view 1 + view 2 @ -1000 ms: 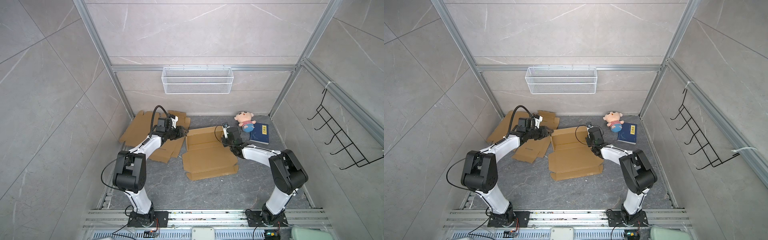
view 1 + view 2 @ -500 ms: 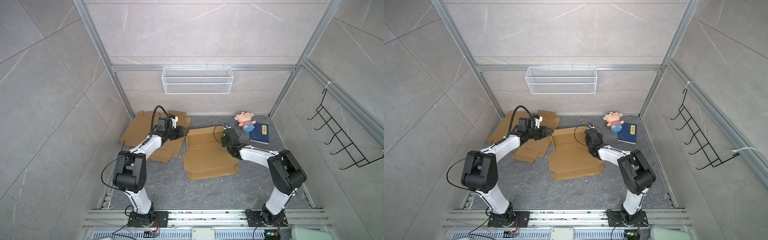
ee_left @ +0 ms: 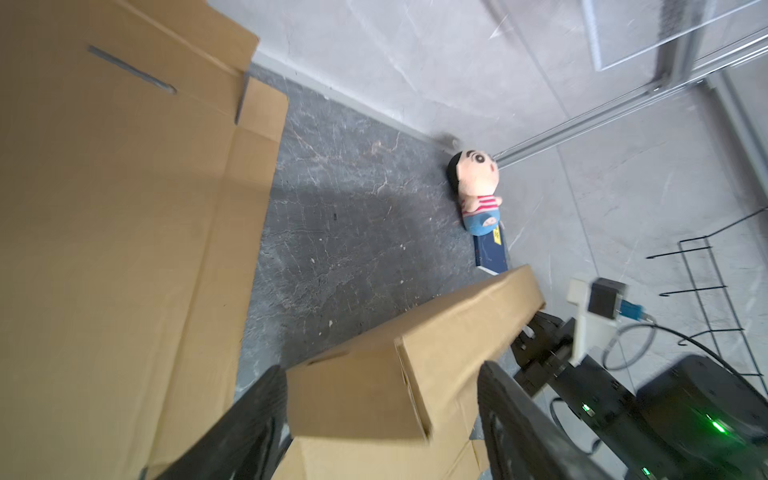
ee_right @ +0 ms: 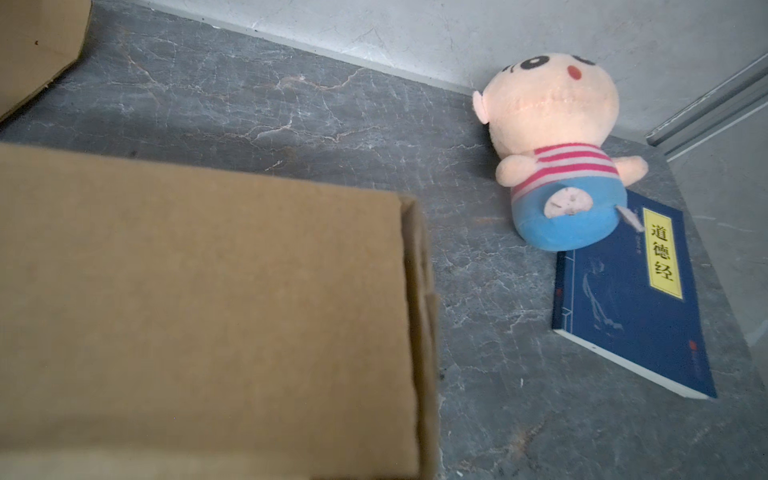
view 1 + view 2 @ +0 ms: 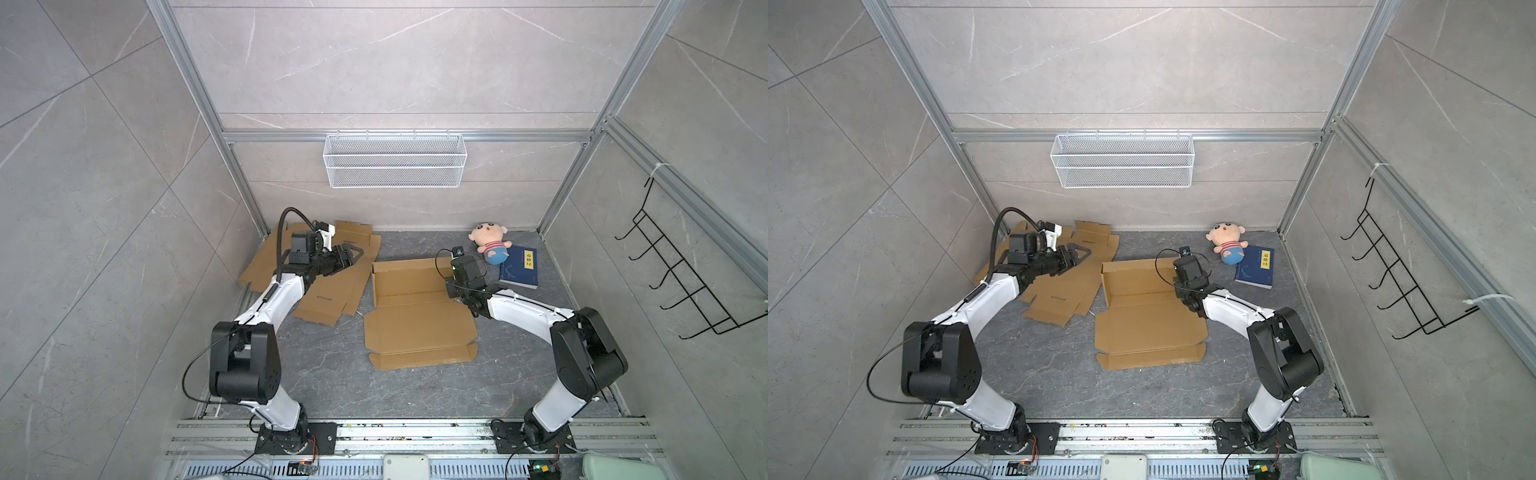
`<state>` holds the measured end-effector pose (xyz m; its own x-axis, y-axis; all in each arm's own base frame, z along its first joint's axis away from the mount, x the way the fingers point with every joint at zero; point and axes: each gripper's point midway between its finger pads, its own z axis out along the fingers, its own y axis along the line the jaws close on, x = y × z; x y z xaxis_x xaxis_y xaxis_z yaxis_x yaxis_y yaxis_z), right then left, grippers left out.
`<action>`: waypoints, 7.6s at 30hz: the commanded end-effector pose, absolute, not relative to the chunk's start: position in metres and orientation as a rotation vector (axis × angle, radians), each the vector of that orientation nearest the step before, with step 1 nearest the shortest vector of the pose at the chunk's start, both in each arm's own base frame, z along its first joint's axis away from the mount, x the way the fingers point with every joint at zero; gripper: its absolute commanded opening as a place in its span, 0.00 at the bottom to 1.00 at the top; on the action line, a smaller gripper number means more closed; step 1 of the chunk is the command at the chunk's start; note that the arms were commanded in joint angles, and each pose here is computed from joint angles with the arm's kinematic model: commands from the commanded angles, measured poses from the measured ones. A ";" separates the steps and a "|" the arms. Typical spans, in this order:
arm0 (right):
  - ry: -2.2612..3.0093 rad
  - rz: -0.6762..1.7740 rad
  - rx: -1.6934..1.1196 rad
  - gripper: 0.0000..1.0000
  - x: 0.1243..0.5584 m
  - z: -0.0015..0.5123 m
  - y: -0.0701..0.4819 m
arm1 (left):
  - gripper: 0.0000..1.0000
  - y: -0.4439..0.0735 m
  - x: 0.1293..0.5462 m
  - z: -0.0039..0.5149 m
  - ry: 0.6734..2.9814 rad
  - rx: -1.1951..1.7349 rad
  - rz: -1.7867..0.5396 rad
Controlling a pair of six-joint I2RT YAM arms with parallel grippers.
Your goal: Fold the paper box
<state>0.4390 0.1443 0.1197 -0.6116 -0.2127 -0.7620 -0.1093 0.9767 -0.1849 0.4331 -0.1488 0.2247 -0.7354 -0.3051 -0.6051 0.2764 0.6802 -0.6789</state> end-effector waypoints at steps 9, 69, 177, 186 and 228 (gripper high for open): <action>2.336 -0.105 -0.225 0.00 0.433 0.110 0.144 | 0.74 -0.193 0.368 0.164 2.146 0.300 -0.601; 2.636 -0.215 0.124 0.03 0.376 0.084 0.131 | 0.00 -0.217 0.387 0.150 2.717 0.277 -0.251; 2.748 0.103 -0.788 0.70 0.383 0.107 0.214 | 0.20 -0.231 0.373 0.059 3.120 0.898 0.166; 2.807 0.226 -0.759 0.65 0.404 0.066 0.224 | 0.32 -0.236 0.380 0.066 3.089 0.880 0.143; 2.746 0.645 0.912 0.28 0.303 0.017 0.136 | 0.58 -0.150 0.420 0.332 2.339 0.232 0.020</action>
<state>0.3129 0.1382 0.0201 -0.8872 0.4564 -0.0685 0.3867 0.8161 0.4295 0.4204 -0.1669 0.2829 -0.7669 0.2767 -0.5790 0.2432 0.9603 0.1367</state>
